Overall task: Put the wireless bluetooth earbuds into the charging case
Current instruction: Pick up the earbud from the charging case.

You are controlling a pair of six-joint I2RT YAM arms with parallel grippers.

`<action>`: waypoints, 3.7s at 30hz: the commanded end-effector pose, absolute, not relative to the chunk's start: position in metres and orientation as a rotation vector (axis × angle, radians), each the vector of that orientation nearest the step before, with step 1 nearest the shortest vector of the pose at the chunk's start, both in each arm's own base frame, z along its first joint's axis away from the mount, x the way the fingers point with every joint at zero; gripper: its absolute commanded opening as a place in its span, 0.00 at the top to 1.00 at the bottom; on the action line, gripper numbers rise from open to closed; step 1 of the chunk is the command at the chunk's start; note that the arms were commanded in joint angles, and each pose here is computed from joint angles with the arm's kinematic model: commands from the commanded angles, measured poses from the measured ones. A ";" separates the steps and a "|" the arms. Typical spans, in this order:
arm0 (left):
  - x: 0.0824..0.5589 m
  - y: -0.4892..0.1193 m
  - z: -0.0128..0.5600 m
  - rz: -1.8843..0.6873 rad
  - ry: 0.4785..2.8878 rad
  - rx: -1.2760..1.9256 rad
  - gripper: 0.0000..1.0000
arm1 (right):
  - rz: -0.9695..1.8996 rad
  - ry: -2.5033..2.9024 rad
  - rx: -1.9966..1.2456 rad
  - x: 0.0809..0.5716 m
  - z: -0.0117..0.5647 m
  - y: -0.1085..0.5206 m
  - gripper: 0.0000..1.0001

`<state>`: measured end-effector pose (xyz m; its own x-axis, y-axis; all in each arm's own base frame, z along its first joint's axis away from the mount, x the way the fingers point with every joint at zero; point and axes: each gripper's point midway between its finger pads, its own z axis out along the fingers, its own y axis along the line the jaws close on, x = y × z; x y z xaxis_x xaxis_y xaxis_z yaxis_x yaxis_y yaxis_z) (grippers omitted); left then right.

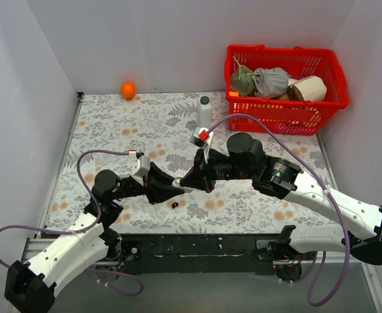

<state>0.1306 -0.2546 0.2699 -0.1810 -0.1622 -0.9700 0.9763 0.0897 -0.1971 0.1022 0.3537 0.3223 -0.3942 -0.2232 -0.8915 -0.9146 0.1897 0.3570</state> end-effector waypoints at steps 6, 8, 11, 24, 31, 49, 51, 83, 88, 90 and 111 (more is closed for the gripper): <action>0.118 -0.251 0.281 -1.316 1.152 0.985 1.00 | 1.272 1.716 -1.124 0.099 0.326 0.356 0.99; 0.118 -0.251 0.280 -1.318 1.150 0.988 1.00 | 1.275 1.718 -1.129 0.098 0.326 0.356 0.99; 0.117 -0.251 0.282 -1.316 1.141 0.988 1.00 | 1.280 1.720 -1.142 0.097 0.324 0.357 0.99; 0.119 -0.252 0.282 -1.308 1.140 0.995 1.00 | 1.314 1.729 -1.229 0.087 0.322 0.359 0.99; 0.119 -0.252 0.284 -1.304 1.126 1.000 1.00 | 1.289 1.742 -1.234 0.087 0.319 0.354 0.99; 0.115 -0.251 0.279 -1.308 1.127 1.004 1.00 | 1.247 1.759 -1.245 0.093 0.318 0.353 0.99; 0.116 -0.250 0.278 -1.305 1.129 1.004 1.00 | 1.263 1.754 -1.267 0.090 0.318 0.353 0.99; 0.110 -0.249 0.278 -1.281 1.074 1.049 1.00 | 1.389 1.775 -1.341 0.074 0.321 0.360 0.99; 0.110 -0.249 0.277 -1.278 1.075 1.056 1.00 | 1.394 1.776 -1.340 0.075 0.321 0.361 0.99; 0.110 -0.249 0.278 -1.278 1.073 1.058 1.00 | 1.375 1.789 -1.333 0.078 0.318 0.361 0.99; 0.115 -0.251 0.278 -1.292 1.106 1.026 1.00 | 1.198 1.858 -1.236 0.106 0.311 0.355 0.87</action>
